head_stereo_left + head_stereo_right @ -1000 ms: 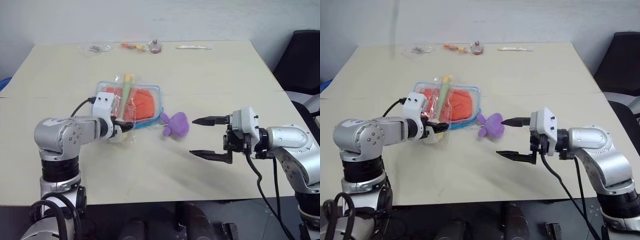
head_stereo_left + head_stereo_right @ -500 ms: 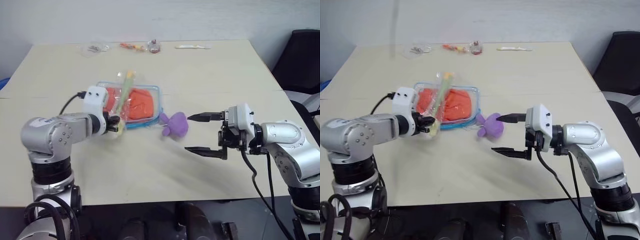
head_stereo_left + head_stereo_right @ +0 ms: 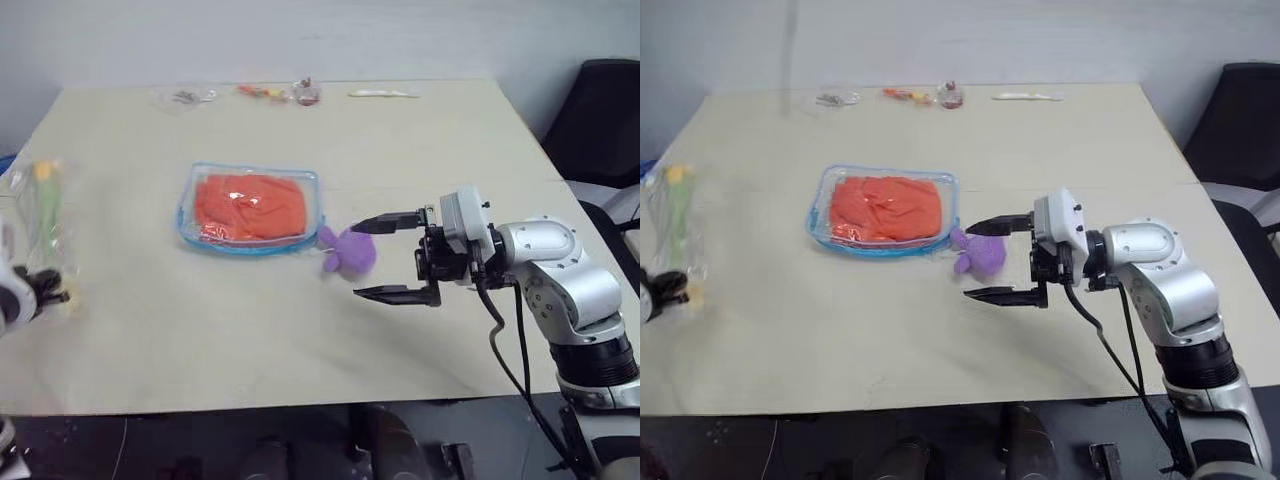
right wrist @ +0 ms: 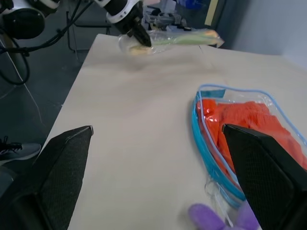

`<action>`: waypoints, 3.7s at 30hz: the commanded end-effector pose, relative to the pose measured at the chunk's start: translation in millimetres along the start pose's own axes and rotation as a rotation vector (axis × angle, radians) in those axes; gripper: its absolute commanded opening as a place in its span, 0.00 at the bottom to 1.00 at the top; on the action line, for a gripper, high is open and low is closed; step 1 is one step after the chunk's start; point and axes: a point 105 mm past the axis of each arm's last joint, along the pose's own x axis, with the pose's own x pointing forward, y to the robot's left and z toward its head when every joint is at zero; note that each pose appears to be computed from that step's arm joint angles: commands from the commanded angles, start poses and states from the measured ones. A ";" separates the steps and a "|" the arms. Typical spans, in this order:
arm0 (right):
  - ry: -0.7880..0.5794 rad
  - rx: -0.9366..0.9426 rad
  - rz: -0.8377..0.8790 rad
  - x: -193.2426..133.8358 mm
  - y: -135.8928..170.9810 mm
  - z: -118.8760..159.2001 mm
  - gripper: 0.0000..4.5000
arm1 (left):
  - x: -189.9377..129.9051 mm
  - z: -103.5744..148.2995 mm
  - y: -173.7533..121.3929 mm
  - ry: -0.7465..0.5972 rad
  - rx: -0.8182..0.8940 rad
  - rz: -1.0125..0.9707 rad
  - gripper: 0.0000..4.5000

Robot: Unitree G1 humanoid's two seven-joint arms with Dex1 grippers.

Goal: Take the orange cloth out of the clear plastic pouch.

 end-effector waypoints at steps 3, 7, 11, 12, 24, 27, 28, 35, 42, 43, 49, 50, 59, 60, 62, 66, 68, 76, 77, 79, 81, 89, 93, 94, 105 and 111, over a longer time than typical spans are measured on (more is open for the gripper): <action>-0.029 -0.023 0.032 5.6 1.0 4.8 1.00 | -1.4 -7.1 31.7 -0.065 -0.016 0.070 0.30; -0.032 -0.021 0.033 6.6 1.3 4.6 1.00 | -2.4 -17.1 41.7 -0.069 0.012 0.089 0.57; -0.030 -0.021 0.030 6.3 1.2 4.3 1.00 | -4.1 -21.8 52.6 -0.069 0.041 0.124 0.85; -0.028 -0.021 0.028 6.1 0.9 4.1 1.00 | -4.7 -21.6 54.0 -0.072 0.042 0.125 0.93; 0.012 -0.017 -0.029 -4.4 -3.2 -0.2 1.00 | -67.2 63.0 -29.8 -0.452 0.577 -0.397 1.00; 0.018 -0.014 -0.050 -6.5 -4.2 -1.2 1.00 | -57.6 65.6 -68.3 -0.459 0.959 -0.505 1.00; 0.018 -0.014 -0.053 -6.4 -3.9 -1.2 1.00 | -48.5 67.2 -79.1 -0.463 1.056 -0.532 1.00; 0.015 -0.024 -0.087 -6.0 -0.2 0.7 1.00 | 5.3 78.9 -127.1 -0.517 1.428 -0.645 1.00; 0.033 -0.045 -0.139 -12.1 4.9 7.0 1.00 | 44.4 84.5 -161.5 -0.523 1.577 -0.711 1.00; 0.035 -0.046 -0.147 -12.7 4.9 7.4 1.00 | 47.8 84.1 -163.6 -0.518 1.591 -0.715 1.00; 0.045 -0.043 -0.188 -16.0 8.4 8.5 1.00 | 65.5 86.4 -170.0 -0.506 1.615 -0.702 1.00; 0.047 -0.043 -0.191 -16.2 9.1 8.4 1.00 | 67.2 87.4 -171.0 -0.508 1.617 -0.694 1.00; 0.050 -0.046 -0.208 -16.8 9.4 8.4 1.00 | 68.9 89.7 -176.4 -0.541 1.592 -0.709 0.45; 0.051 -0.045 -0.208 -17.1 9.6 8.0 1.00 | 68.1 89.0 -176.4 -0.545 1.593 -0.715 0.38; 0.059 -0.042 -0.203 -17.8 10.2 5.9 1.00 | 65.7 86.2 -176.3 -0.552 1.594 -0.736 0.24; 0.072 -0.034 -0.189 -19.9 10.8 2.8 1.00 | 57.2 77.0 -179.5 -0.585 1.598 -0.806 0.00; 0.075 -0.034 -0.186 -20.8 10.6 2.5 1.00 | 49.3 72.1 -181.0 -0.611 1.597 -0.847 0.00; 0.092 -0.018 -0.168 -25.1 12.2 -1.1 1.00 | 7.6 38.2 -183.5 -0.714 1.601 -0.908 0.00; 0.096 -0.015 -0.165 -26.0 12.6 -1.6 1.00 | 1.6 32.6 -183.1 -0.727 1.607 -0.910 0.00; 0.107 -0.007 -0.155 -28.7 13.8 -2.9 1.00 | -9.0 20.8 -181.4 -0.726 1.607 -0.918 0.00; 0.124 0.001 -0.140 -32.5 15.4 -4.8 1.00 | -16.9 11.5 -179.3 -0.710 1.609 -0.917 0.00; 0.149 0.008 -0.147 -42.4 12.1 -8.0 1.00 | -27.0 -2.8 -176.5 -0.689 1.628 -0.879 0.00; 0.163 0.008 -0.142 -43.3 12.9 -12.5 1.00 | -24.0 0.2 -175.5 -0.689 1.621 -0.859 0.00; 0.165 0.008 -0.143 -43.6 12.7 -13.0 1.00 | -23.6 0.6 -175.4 -0.689 1.620 -0.858 0.00; 0.214 0.040 -0.282 -51.5 6.2 -30.0 1.00 | -44.3 -0.8 -175.1 -0.608 1.345 -0.992 0.70; 0.258 0.115 -0.386 -48.3 4.2 -51.7 1.00 | -111.8 1.9 -169.2 -0.318 0.842 -1.380 0.70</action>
